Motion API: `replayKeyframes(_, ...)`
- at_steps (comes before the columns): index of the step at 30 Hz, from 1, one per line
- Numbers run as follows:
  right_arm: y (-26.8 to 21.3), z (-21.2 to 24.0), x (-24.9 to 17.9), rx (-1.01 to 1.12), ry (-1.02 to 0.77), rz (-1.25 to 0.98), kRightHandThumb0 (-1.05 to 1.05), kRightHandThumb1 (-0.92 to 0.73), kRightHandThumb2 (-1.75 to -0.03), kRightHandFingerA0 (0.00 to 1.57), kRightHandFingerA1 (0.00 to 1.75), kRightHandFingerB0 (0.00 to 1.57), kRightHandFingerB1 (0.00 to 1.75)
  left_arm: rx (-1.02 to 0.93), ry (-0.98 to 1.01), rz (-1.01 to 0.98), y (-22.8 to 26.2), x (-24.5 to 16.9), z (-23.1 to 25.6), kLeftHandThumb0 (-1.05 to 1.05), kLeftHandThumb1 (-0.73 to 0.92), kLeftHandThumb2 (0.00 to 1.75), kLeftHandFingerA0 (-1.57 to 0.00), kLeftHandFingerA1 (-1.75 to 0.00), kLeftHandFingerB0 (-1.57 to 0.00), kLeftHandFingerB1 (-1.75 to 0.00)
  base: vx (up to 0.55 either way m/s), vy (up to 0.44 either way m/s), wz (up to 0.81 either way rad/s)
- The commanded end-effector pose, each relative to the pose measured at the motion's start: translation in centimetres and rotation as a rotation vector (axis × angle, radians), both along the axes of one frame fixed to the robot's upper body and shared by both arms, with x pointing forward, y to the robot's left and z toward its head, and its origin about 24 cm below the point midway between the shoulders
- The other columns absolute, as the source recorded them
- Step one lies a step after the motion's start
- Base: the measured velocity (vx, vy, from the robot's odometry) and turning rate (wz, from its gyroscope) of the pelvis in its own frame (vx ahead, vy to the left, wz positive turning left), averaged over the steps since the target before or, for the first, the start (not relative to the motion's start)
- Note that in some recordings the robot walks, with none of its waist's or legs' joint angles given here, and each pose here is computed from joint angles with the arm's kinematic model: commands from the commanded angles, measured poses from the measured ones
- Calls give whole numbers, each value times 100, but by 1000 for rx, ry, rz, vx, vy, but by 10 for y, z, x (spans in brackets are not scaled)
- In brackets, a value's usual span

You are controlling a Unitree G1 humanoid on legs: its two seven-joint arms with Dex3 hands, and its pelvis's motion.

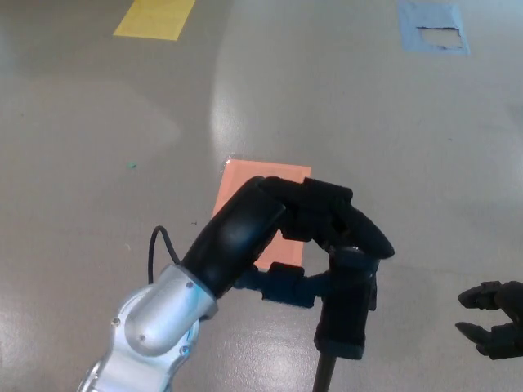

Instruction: The robot uses its left hand to grab the top of a phone stand kept on the floor and rotates it anti-clockwise

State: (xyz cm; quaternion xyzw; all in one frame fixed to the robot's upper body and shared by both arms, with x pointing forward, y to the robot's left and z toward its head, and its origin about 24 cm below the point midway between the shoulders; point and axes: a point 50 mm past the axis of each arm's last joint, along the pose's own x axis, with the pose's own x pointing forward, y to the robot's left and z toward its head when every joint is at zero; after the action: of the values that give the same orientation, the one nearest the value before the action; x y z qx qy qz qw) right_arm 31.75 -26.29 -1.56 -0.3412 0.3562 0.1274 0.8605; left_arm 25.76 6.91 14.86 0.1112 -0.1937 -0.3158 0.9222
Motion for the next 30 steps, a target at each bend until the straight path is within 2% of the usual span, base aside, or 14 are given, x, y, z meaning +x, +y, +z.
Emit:
replayKeyframes(1, -9, 16, 10, -37, -13, -23, -48, -79, -64, 45, 38, 16, 27, -238, 845, -35, 6, 22, -39, -15, 63, 58, -104, -96, -91, -66, 0, 0, 0)
replayKeyframes(4, -8, 15, 10, -42, -13, -22, -47, -80, -64, 45, 37, 16, 27, -260, 896, -27, 7, 24, -42, -14, 62, 58, -97, -105, -86, -69, 0, 0, 0)
replayKeyframes(12, -7, 14, 10, -60, -7, -10, -47, -81, -65, 46, 37, 15, 27, -279, 997, -10, 8, 28, -51, -14, 63, 57, -96, -115, -87, -71, 0, 0, 0)
replayKeyframes(13, -7, 14, 10, -56, -6, -12, -47, -81, -65, 45, 37, 15, 27, -279, 1017, -5, 7, 29, -54, -14, 62, 57, -100, -110, -87, -72, 0, 0, 0)
replayKeyframes(16, -7, 14, 10, -47, -6, -18, -47, -81, -65, 44, 37, 15, 27, -274, 1033, 10, 7, 29, -57, -14, 63, 57, -101, -109, -86, -72, 0, 0, 0)
replayKeyframes(26, -7, 13, 9, -45, -5, -9, -52, -81, -65, 43, 36, 14, 26, -269, 1081, 6, 4, 28, -65, -13, 67, 59, -99, -110, -85, -72, 0, 0, 0)
replayKeyframes(27, -7, 13, 9, -46, -4, -7, -60, -65, -87, 39, 50, 8, 36, -270, 1089, 8, 4, 28, -66, -13, 66, 59, -100, -108, -86, -72, 0, 0, 0)
replayKeyframes(28, -7, 13, 9, -47, -4, -6, -52, -80, -65, 46, 38, 13, 25, -269, 1091, 11, 4, 27, -66, -14, 65, 58, -101, -106, -87, -71, 0, 0, 0)
replayKeyframes(29, -7, 14, 9, -47, -4, -5, -52, -80, -65, 46, 38, 13, 25, -269, 1093, 13, 3, 27, -66, -14, 65, 58, -101, -106, -87, -71, 0, 0, 0)
replayKeyframes(30, -7, 14, 9, -45, -4, -5, -58, -65, -88, 37, 50, 7, 36, -269, 1095, 13, 3, 27, -67, -15, 65, 58, -100, -110, -86, -71, 0, 0, 0)
